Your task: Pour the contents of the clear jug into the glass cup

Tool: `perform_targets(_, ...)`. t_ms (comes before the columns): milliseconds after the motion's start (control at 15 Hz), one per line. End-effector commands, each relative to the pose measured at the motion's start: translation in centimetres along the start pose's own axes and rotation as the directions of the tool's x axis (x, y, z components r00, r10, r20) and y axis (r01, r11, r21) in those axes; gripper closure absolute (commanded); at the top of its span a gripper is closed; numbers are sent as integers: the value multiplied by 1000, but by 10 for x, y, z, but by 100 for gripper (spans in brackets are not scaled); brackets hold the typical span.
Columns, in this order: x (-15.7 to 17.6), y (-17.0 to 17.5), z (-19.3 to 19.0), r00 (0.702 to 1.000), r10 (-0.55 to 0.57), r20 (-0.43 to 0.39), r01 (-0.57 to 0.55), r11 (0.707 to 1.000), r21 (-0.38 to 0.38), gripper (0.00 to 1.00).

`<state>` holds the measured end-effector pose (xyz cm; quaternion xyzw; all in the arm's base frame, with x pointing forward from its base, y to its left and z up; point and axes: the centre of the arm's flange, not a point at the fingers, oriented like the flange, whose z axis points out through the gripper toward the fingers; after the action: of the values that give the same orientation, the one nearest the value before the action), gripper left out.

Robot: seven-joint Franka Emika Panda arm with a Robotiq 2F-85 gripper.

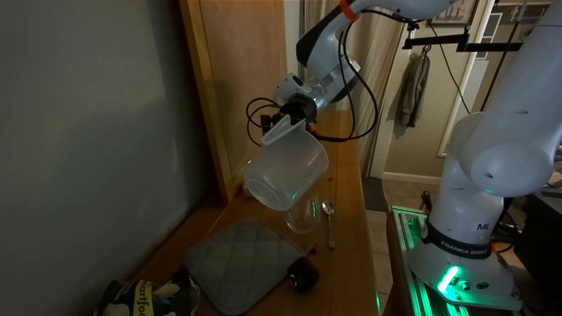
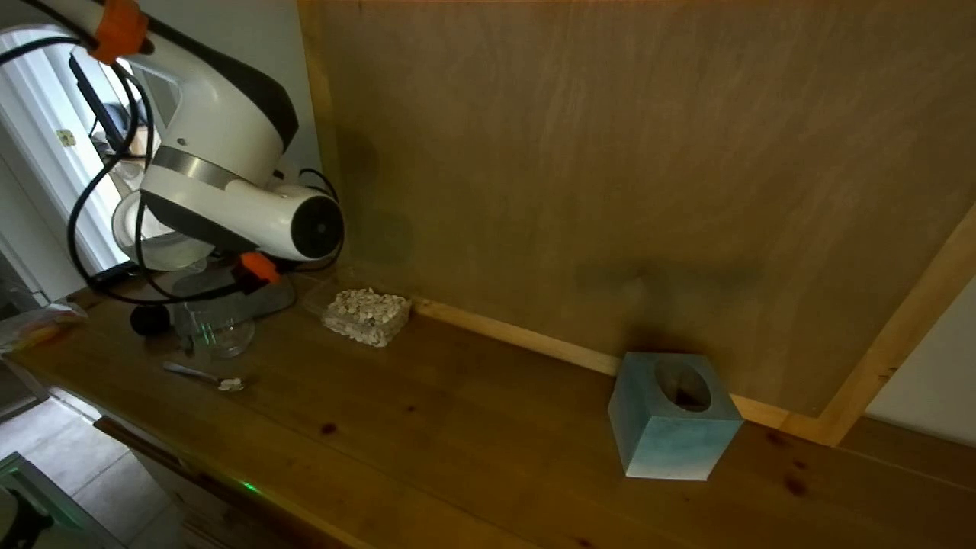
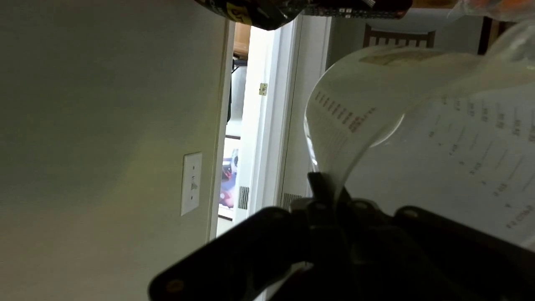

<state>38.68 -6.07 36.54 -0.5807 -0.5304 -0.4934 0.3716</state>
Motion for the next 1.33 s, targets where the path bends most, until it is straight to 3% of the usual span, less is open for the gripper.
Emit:
perform_targets(0,1,10,-8,998,-17,-62,16,1000,-12,99)
perform_targets(1267,-2,19,-4,990,27,-139,-30,999,-19,99)
